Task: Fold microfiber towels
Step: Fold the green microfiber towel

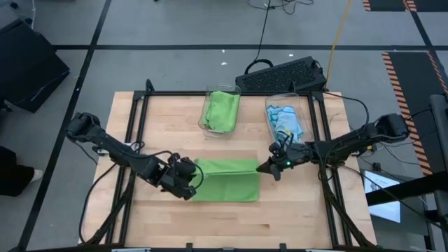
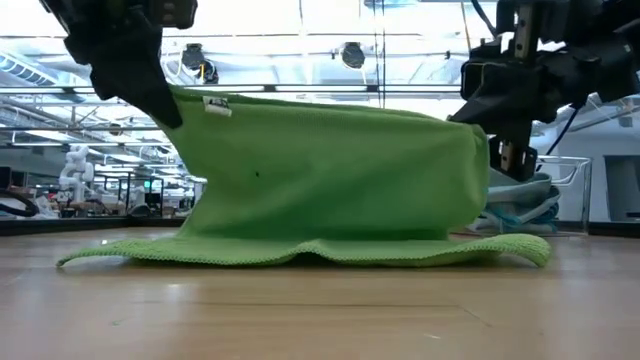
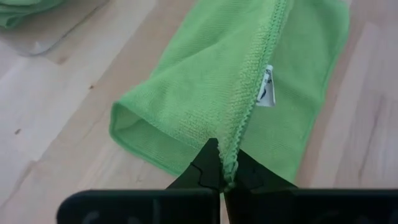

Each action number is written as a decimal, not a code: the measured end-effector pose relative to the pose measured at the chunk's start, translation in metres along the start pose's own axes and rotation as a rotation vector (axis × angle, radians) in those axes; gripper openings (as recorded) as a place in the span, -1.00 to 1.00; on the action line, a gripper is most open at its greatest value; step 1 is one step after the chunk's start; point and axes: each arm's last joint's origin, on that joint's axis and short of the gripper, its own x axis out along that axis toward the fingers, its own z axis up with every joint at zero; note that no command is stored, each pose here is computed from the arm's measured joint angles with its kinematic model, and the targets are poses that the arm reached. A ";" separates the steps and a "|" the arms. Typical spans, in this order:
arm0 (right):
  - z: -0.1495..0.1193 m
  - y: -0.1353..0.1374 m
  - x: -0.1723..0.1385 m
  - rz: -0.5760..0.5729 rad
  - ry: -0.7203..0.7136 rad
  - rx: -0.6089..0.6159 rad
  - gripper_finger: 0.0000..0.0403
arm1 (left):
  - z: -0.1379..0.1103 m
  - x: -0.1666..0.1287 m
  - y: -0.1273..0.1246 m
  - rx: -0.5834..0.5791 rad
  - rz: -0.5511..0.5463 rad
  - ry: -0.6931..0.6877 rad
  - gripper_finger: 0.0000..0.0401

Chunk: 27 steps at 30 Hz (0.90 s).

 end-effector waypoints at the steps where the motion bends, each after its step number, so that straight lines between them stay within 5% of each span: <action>1: -0.002 0.000 0.001 -0.007 0.008 -0.003 -0.98 | -0.001 0.002 -0.001 0.004 0.002 0.006 -0.99; 11: -0.015 -0.006 0.017 -0.028 0.048 -0.005 -0.98 | -0.014 0.028 -0.012 0.056 0.005 0.100 -0.97; 27: -0.037 -0.001 0.029 0.029 0.131 0.017 -0.98 | -0.019 0.024 -0.018 0.066 -0.037 0.120 -0.96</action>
